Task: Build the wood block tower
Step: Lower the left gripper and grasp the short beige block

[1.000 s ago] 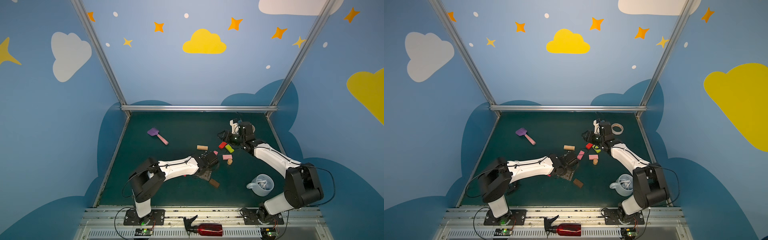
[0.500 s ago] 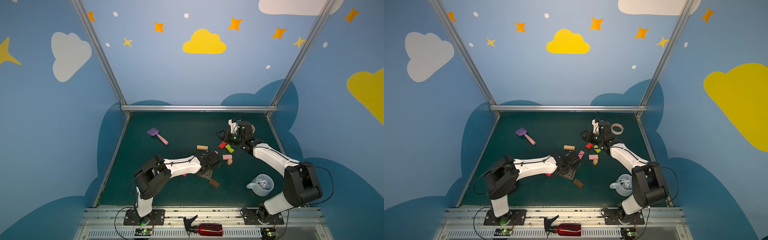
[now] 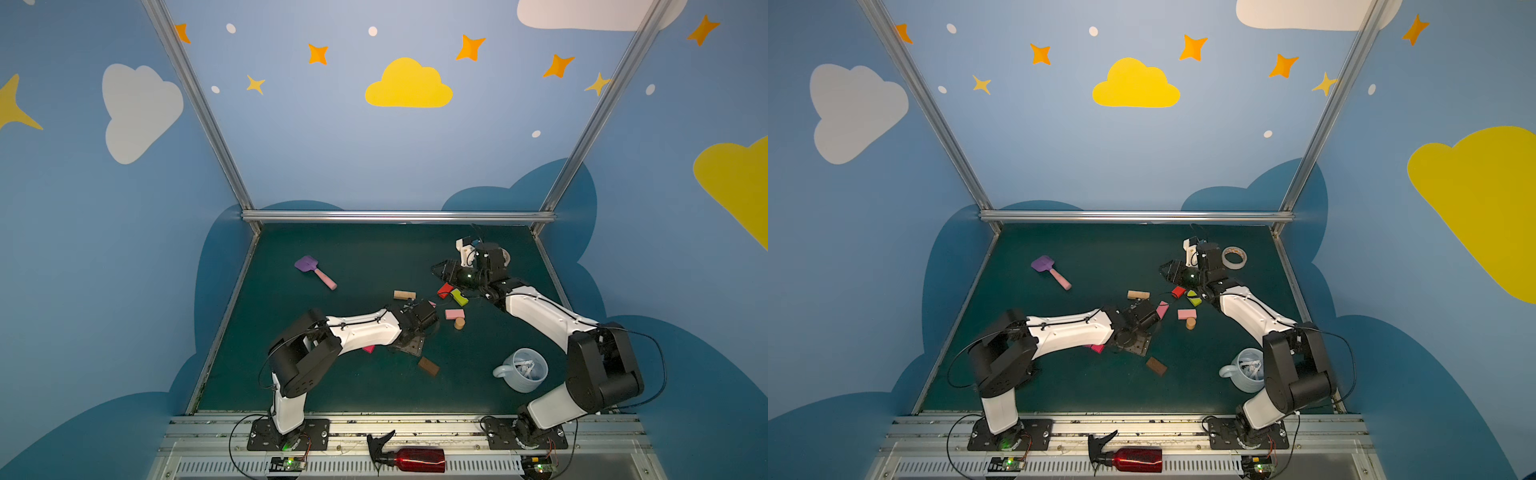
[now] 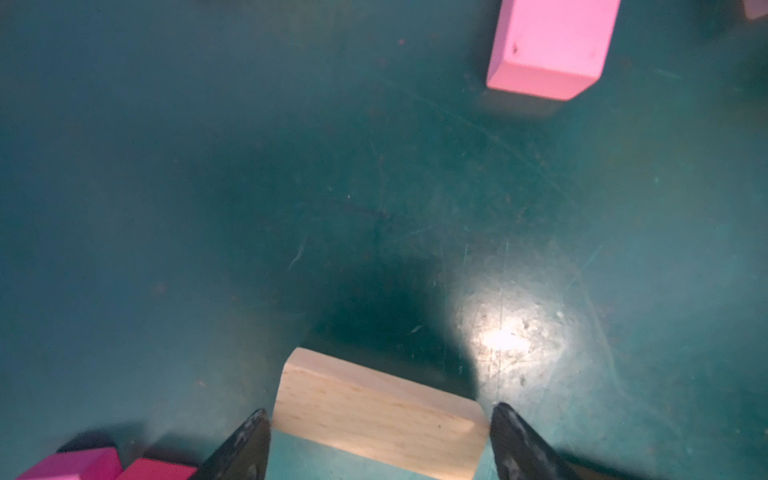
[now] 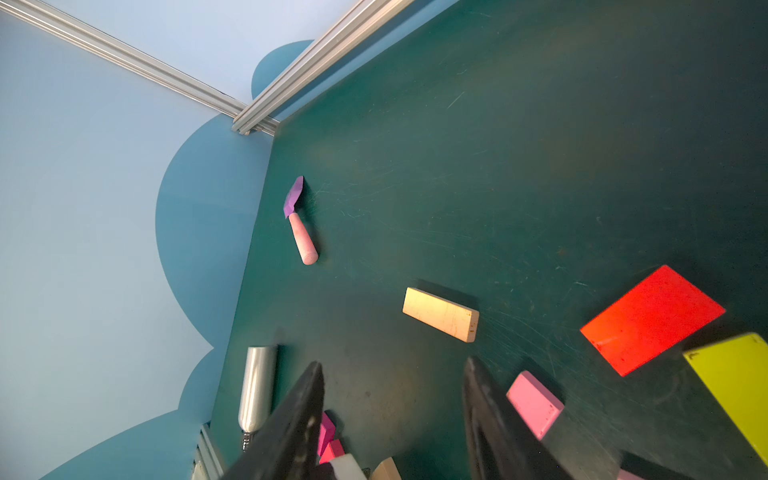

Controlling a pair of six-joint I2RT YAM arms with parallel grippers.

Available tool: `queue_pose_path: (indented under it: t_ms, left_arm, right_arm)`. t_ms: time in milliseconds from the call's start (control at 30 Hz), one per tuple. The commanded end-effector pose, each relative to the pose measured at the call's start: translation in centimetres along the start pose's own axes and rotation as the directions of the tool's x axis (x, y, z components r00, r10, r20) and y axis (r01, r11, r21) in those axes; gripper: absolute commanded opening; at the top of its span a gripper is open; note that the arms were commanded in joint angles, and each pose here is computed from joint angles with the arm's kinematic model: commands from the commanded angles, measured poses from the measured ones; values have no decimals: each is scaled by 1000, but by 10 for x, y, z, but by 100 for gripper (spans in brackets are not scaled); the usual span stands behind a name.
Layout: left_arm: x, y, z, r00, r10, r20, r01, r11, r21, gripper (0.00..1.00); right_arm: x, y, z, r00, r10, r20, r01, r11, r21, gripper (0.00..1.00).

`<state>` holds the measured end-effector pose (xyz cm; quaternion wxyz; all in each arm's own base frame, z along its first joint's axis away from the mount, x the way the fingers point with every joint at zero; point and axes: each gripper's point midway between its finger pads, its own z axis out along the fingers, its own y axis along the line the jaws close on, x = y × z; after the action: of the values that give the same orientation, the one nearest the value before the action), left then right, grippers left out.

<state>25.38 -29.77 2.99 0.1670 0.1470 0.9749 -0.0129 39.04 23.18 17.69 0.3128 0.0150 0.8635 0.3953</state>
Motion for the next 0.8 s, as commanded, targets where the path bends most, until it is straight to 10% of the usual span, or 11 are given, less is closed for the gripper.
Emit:
queue_pose_path:
  t_ms: [0, 767]
  left_arm:
    - [0, 10, 0, 999, 31, 8, -31, 999, -26, 83]
    - [6, 7, 0, 996, 83, -21, -81, 994, 68, 81]
  right_arm:
    - [-3, 2, 3, 1000, -5, 1, 5, 1000, -15, 53]
    - [-1, 2, 8, 1000, 0, -14, 0, 1000, -25, 53]
